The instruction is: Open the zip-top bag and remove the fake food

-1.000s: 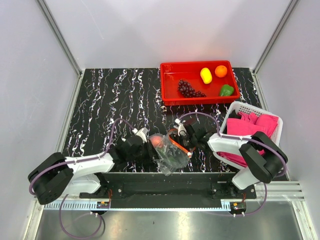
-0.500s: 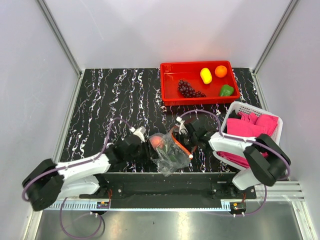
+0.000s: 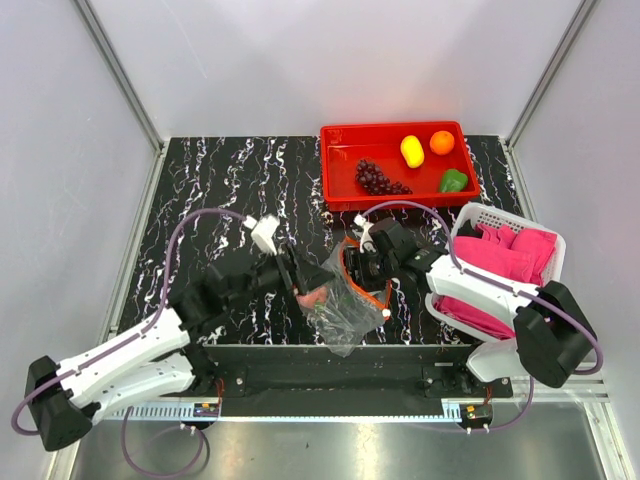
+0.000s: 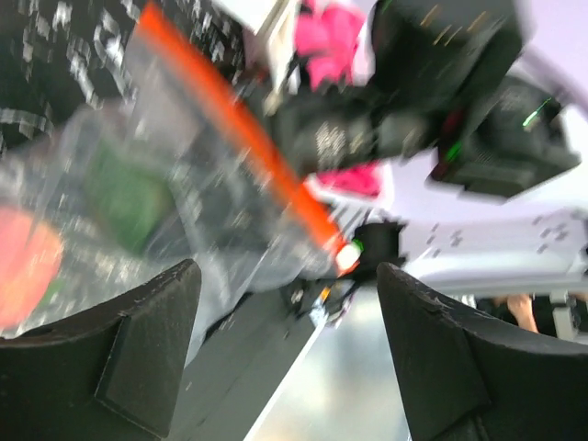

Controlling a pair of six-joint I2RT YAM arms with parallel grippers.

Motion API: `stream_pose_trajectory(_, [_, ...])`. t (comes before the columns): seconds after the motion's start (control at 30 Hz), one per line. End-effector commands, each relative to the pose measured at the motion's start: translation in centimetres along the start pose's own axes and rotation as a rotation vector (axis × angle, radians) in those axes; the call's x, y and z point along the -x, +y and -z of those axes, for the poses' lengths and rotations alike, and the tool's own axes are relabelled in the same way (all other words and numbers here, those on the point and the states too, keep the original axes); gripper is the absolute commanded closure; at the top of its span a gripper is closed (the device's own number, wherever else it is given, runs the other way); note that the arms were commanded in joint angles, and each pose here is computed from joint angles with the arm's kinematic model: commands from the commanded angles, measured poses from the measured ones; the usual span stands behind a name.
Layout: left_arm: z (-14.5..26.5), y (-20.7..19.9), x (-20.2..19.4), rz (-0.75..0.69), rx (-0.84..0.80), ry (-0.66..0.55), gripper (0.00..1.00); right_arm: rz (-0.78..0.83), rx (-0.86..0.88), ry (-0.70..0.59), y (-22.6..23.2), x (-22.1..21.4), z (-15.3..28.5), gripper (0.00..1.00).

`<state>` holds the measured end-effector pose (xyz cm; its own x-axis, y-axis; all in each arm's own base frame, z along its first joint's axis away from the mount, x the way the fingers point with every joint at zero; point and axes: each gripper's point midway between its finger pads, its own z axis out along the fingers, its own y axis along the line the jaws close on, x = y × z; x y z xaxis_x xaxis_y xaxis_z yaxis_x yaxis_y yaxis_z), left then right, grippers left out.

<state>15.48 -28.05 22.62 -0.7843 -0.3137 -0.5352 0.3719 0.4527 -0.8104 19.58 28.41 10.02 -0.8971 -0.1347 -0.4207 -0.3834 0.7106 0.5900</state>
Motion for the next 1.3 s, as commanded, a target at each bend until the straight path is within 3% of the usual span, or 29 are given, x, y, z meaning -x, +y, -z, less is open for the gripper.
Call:
stream_pose_trajectory(0.0, [-2.0, -1.3, 2.9, -0.012, 0.056, -0.053, 0.18, 0.033, -0.013, -0.075, 1.4, 2.4, 1.9, 0.84])
stream_pose_trajectory(0.13, [-4.8, -1.3, 2.7, -0.030, 0.117, 0.017, 0.19, 0.034, -0.002, -0.092, 2.0, 2.7, 2.7, 0.84])
stream_pose_trajectory(0.33, [-6.8, -0.6, 1.1, -0.081, 0.215, 0.076, 0.32, 0.032, -0.001, -0.095, 2.0, 2.2, 3.2, 0.84])
stream_pose_trajectory(0.47, [-6.5, 0.1, 1.1, -0.084, 0.237, 0.057, 0.53, 0.035, -0.005, -0.102, 2.0, 2.1, 3.6, 0.84])
stream_pose_trajectory(0.57, [-6.2, 0.3, 1.3, -0.091, 0.246, 0.040, 0.73, 0.044, -0.022, -0.127, 2.0, 2.5, 4.4, 0.84])
stream_pose_trajectory(0.6, [-6.1, 0.4, 1.4, -0.095, 0.249, 0.035, 0.85, 0.050, -0.044, -0.123, 1.7, 2.4, 4.6, 0.84])
stream_pose_trajectory(0.7, [-5.5, 0.5, 1.6, -0.103, 0.258, 0.025, 0.98, 0.074, -0.103, -0.161, 1.5, 3.6, 6.0, 0.85])
stream_pose_trajectory(1.0, [-3.8, 1.0, 2.4, -0.143, 0.297, -0.010, 1.00, 0.132, -0.205, -0.277, 1.7, 7.5, 9.5, 0.87])
stream_pose_trajectory(1.27, [-2.8, 1.9, 4.4, -0.174, 0.353, -0.059, 1.00, 0.154, -0.247, -0.470, 2.7, 15.5, 14.8, 0.88])
